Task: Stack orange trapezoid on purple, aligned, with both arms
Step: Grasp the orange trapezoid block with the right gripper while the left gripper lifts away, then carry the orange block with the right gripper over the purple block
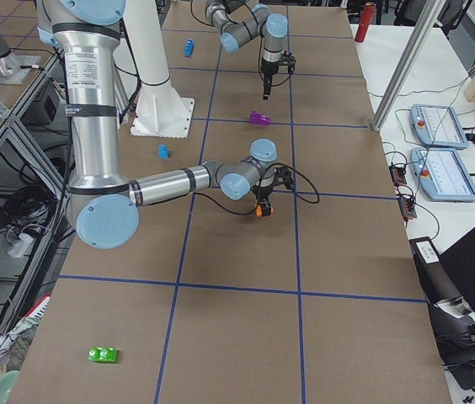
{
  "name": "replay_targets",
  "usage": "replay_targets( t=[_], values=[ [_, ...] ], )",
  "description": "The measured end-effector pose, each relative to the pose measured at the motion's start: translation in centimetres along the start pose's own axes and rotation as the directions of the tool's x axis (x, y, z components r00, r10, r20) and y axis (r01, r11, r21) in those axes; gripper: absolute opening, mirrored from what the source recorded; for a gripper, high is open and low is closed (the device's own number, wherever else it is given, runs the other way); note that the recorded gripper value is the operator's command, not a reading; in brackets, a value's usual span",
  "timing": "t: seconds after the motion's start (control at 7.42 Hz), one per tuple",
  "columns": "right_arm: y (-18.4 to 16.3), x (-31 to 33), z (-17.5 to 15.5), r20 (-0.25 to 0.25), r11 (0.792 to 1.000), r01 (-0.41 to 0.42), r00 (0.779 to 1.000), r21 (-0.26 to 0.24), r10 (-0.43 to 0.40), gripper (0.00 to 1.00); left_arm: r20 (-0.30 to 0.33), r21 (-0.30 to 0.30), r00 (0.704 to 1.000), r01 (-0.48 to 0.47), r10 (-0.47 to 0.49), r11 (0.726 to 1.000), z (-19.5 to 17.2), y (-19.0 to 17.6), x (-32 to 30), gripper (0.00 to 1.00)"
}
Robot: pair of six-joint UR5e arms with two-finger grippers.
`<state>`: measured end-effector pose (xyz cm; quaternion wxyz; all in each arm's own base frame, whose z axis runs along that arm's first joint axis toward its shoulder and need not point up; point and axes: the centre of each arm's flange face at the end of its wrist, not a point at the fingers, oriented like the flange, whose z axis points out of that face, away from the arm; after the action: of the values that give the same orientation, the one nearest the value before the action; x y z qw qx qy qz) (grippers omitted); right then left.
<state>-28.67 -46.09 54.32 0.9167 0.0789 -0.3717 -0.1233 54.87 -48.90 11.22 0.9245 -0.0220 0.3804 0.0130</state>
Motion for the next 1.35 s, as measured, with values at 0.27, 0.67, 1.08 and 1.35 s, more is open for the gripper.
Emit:
replay_targets(
  t=[0.27, 0.67, 1.08, 1.35],
  values=[
    [0.2, 0.2, 0.2, -0.003, 1.0, -0.002, 1.0, -0.005, 0.002, 0.0, -0.002, 0.001, 1.0, 0.001, -0.001, 1.0, -0.1, 0.0, 0.0, 1.0],
    [-0.1, -0.6, -0.5, 0.014, 1.0, -0.008, 1.0, 0.002, 0.008, 0.0, -0.002, 0.003, 1.0, 0.0, 0.0, 1.0, 0.1, 0.3, -1.1, 1.0],
    [-2.4, -4.7, -3.4, 0.053, 0.994, -0.104, 0.993, 0.028, 0.102, 0.0, 0.0, 0.023, 1.0, -0.017, 0.017, 1.0, 0.0, 0.5, -6.8, 1.0],
    [-4.8, -11.5, -6.1, 0.091, 0.983, -0.182, 0.98, 0.035, 0.178, 0.0, 0.017, 0.036, 0.996, -0.086, 0.086, 0.996, 0.1, 1.2, -13.3, 1.0]
  ],
)
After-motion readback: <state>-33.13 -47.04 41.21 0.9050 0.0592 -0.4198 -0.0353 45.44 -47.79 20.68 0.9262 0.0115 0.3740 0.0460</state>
